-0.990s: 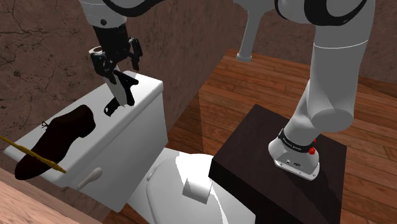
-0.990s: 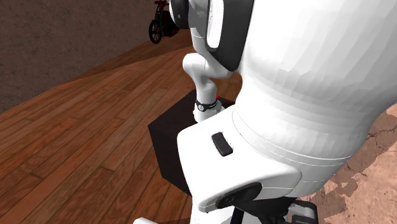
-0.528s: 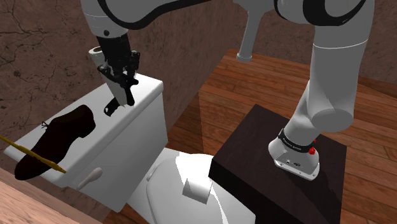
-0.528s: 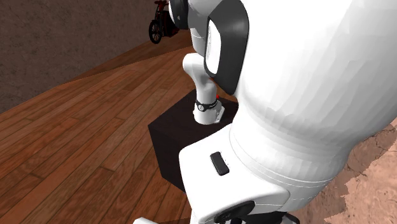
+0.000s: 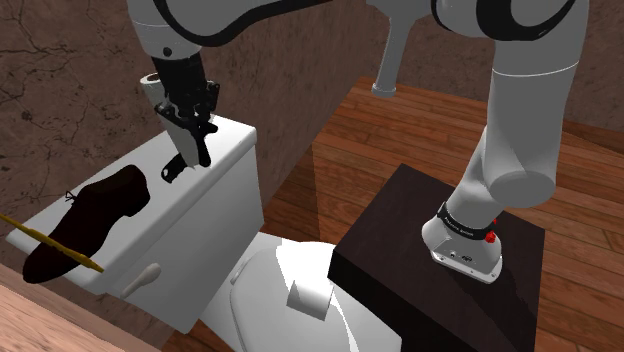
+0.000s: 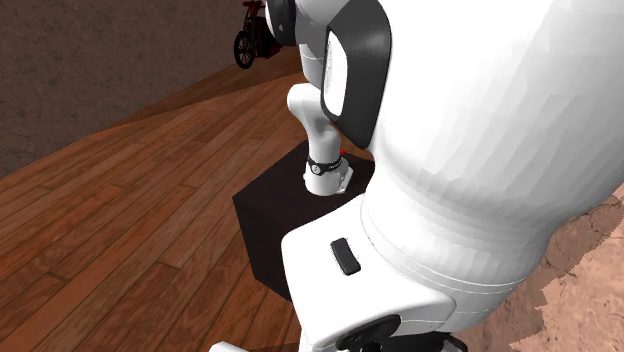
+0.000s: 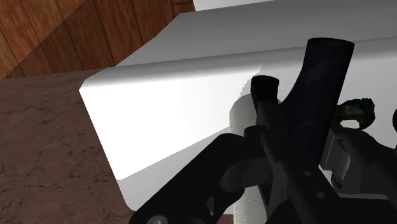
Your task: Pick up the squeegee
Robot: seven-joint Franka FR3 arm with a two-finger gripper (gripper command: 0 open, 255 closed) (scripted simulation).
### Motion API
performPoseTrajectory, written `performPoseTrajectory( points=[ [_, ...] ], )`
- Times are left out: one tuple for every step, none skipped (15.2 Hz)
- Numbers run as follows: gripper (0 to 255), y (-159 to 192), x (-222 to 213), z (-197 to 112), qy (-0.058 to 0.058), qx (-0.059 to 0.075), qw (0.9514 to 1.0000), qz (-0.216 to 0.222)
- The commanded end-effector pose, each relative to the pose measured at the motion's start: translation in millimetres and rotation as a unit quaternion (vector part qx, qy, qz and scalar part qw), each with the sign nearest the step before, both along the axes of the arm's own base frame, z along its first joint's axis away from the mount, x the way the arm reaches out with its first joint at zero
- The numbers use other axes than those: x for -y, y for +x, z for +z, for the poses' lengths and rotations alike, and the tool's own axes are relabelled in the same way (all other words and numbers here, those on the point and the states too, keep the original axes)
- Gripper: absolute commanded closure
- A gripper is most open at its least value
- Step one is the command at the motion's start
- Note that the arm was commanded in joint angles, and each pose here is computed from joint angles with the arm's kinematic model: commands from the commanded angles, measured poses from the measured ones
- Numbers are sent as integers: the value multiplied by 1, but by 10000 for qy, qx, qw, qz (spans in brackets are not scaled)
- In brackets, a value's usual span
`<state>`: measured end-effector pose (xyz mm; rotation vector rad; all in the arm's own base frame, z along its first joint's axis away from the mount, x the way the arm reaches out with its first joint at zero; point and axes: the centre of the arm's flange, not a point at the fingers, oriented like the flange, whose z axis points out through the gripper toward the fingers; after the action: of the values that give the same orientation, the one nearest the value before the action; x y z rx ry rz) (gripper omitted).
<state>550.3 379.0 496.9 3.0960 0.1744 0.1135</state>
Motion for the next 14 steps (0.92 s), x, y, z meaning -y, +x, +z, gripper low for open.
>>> performPoseTrajectory(
  points=[
    [255,0,0,5,-1,-3,10000,0],
    [255,0,0,10,-1,-3,10000,0],
    [255,0,0,16,-1,-3,10000,0],
    [255,0,0,21,-1,-3,10000,0],
    [255,0,0,26,-1,-3,10000,0],
    [255,0,0,31,-1,-3,10000,0],
    [255,0,0,37,-1,-3,10000,0],
    [255,0,0,42,-1,-3,10000,0],
    [255,0,0,47,-1,-3,10000,0],
    [255,0,0,52,-1,-3,10000,0],
    [255,0,0,58,-1,-3,10000,0],
    [255,0,0,63,-1,-3,10000,0],
    [255,0,0,68,-1,-3,10000,0],
    [255,0,0,74,-1,-3,10000,0]
  ],
)
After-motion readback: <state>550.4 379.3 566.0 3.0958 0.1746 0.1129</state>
